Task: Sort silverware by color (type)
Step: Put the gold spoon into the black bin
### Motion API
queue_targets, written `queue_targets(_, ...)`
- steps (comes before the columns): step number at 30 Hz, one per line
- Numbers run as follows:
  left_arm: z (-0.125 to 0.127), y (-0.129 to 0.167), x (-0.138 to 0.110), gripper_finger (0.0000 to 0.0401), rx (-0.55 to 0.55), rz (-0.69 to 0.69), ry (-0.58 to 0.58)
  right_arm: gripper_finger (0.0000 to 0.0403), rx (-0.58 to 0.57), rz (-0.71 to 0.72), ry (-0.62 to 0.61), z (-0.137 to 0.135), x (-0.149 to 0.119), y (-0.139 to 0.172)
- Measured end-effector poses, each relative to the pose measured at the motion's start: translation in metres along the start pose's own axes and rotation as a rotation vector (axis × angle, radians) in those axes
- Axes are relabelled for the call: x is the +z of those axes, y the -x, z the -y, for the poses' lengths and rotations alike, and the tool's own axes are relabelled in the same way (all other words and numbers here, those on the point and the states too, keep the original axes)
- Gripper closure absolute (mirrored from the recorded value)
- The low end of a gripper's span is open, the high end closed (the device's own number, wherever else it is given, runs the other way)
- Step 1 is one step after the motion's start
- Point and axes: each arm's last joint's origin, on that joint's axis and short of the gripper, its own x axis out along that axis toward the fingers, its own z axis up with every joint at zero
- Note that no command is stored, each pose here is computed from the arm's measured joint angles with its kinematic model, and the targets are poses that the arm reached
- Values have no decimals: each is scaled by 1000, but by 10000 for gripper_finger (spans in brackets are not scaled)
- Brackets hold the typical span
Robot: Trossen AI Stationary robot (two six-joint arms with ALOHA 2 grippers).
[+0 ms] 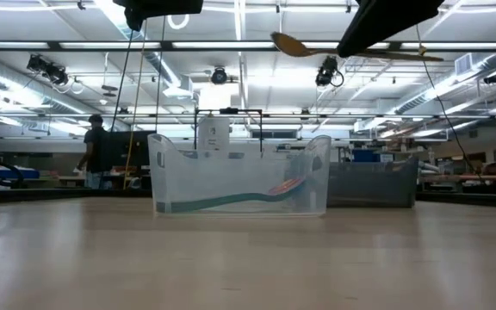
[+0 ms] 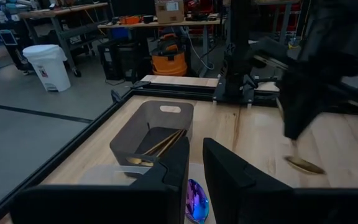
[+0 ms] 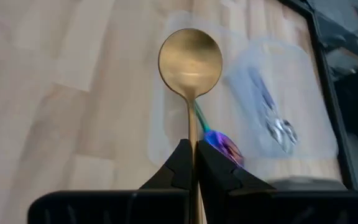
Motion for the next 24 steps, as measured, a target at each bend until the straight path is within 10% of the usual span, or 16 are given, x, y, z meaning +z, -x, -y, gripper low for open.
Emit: queue_targets(24, 0, 0, -1, 346, 1, -8, 0, 384, -389, -302, 32, 51, -47, -26)
